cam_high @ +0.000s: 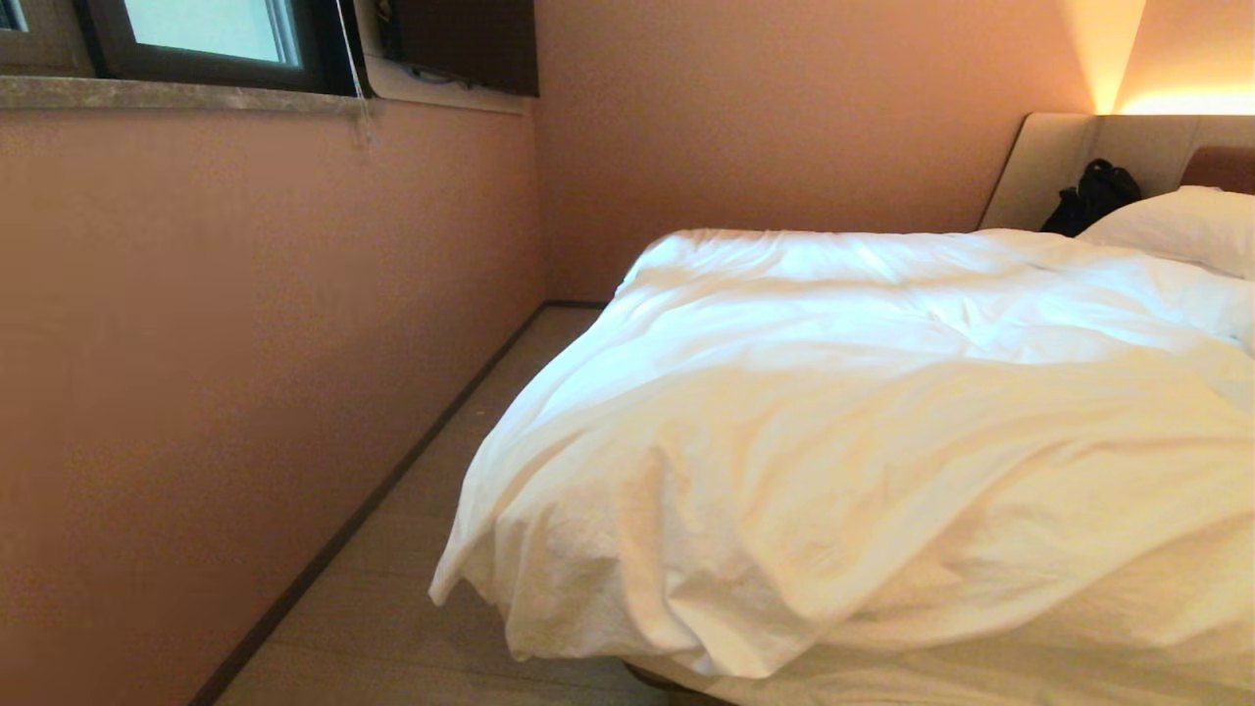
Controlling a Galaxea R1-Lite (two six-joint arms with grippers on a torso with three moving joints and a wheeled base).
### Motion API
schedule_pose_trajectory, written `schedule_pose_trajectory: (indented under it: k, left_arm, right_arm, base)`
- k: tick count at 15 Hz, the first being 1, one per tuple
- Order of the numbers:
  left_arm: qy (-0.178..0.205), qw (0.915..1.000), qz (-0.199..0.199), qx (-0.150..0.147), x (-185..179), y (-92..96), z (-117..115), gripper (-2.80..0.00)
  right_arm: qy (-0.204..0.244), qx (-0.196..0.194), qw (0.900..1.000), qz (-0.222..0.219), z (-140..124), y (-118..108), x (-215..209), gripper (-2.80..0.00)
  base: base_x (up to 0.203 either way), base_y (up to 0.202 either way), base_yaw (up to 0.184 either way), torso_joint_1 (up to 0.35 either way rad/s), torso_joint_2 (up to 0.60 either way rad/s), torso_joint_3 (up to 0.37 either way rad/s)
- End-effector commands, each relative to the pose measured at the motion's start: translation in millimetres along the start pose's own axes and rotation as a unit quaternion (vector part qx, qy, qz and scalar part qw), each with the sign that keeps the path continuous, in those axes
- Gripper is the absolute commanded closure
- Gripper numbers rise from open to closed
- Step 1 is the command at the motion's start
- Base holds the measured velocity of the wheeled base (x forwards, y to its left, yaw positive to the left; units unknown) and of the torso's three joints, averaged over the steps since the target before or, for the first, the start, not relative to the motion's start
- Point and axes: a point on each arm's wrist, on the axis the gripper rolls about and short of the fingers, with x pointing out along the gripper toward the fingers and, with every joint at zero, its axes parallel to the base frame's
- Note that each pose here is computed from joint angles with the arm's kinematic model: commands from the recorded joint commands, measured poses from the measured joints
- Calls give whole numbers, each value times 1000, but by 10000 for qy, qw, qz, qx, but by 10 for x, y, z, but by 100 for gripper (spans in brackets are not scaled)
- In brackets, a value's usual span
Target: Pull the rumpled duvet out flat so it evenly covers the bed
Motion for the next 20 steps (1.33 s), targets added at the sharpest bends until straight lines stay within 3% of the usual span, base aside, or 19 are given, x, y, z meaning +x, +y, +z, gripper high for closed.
schedule_pose_trajectory:
  k: [1,14,20]
  left_arm:
    - [3,10000,4,4,0,0,0,0]
    - [3,10000,4,-58,0,0,0,0]
    - [2,10000,-2,-58,0,0,0,0]
  right_arm:
    - [7,-2,10000,2,0,0,1,0]
    - [7,-2,10000,2,0,0,1,0]
    - [7,-2,10000,9,0,0,1,0]
  base:
    - [0,0,0,0,0,0]
    - [0,0,0,0,0,0]
    - [4,143,1,3,4,4]
